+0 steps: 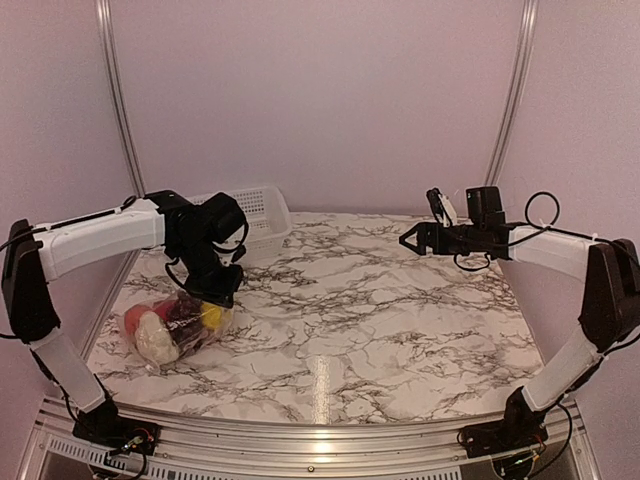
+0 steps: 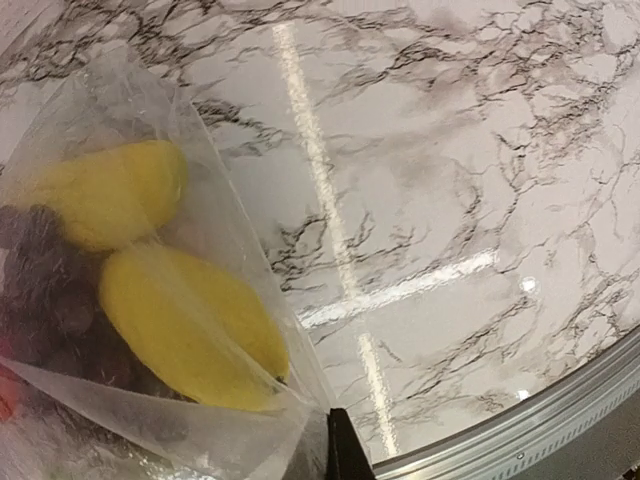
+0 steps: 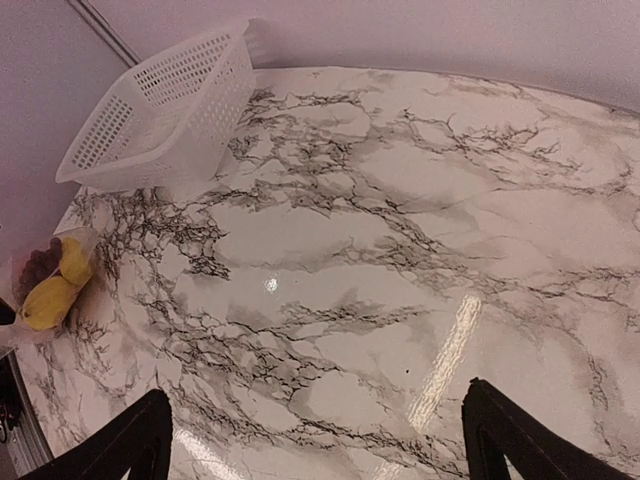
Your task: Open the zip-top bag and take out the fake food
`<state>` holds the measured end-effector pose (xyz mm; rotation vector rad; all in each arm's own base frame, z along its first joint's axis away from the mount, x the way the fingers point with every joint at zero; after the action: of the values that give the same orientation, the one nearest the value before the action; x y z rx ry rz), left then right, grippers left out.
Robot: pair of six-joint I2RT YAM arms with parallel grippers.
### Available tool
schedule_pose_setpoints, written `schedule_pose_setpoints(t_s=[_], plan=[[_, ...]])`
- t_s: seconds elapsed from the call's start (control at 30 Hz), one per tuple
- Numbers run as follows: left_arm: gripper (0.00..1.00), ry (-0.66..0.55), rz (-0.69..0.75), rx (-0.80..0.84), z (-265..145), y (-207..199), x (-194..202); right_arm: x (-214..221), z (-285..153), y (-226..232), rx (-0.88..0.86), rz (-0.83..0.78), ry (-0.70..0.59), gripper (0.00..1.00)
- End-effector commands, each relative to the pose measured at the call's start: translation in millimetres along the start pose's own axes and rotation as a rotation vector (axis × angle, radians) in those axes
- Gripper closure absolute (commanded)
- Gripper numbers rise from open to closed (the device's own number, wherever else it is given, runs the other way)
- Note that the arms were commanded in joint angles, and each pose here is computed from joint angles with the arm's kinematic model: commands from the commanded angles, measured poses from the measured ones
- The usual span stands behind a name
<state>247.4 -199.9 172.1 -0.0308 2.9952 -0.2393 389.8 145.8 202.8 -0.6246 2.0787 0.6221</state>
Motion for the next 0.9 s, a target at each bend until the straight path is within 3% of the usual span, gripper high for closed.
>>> schedule_pose_setpoints(t_s=[0.0,0.17,0.3,0.33,0.4,0.5,0.53,0.7,0.87], plan=[[1.00,0.033,0.175,0.179,21,-101,-9,-16,-4,3,-0.004,-0.020,-0.028,0.02],[1.00,0.004,0.453,0.272,37,-209,-10,-14,-11,5,0.011,-0.027,-0.023,0.02],[1.00,0.007,0.521,0.393,51,-257,-6,-10,-17,4,0.029,-0.026,-0.007,0.02],[0.97,-0.004,0.534,0.404,51,-263,-7,-10,-19,4,0.030,-0.028,-0.008,0.02],[0.75,-0.054,0.533,0.421,37,-269,-14,-9,-20,5,0.022,-0.036,0.000,0.02],[0.37,-0.126,0.497,0.434,11,-260,-23,-9,-18,11,0.001,-0.053,0.014,0.02],[0.32,-0.135,0.466,0.441,4,-252,-25,-9,-17,14,-0.009,-0.061,0.016,0.03],[0.22,-0.186,0.301,0.477,-26,-190,-23,-15,-12,37,-0.059,-0.109,0.016,0.04],[0.21,-0.196,0.083,0.471,-29,-102,-1,-29,2,75,-0.112,-0.194,0.021,0.05]])
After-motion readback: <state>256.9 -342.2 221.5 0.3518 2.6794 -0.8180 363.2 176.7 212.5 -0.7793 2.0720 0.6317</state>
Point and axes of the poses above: each gripper's point midway between its finger pads, its own z axis out along the fingers, its own y axis along the line the jaws close on, x = y × z, the point moved 4 cm from there along -z, back along the fingers, and after that the axes turned 14 degrees about -z, right-handed, at the moved point
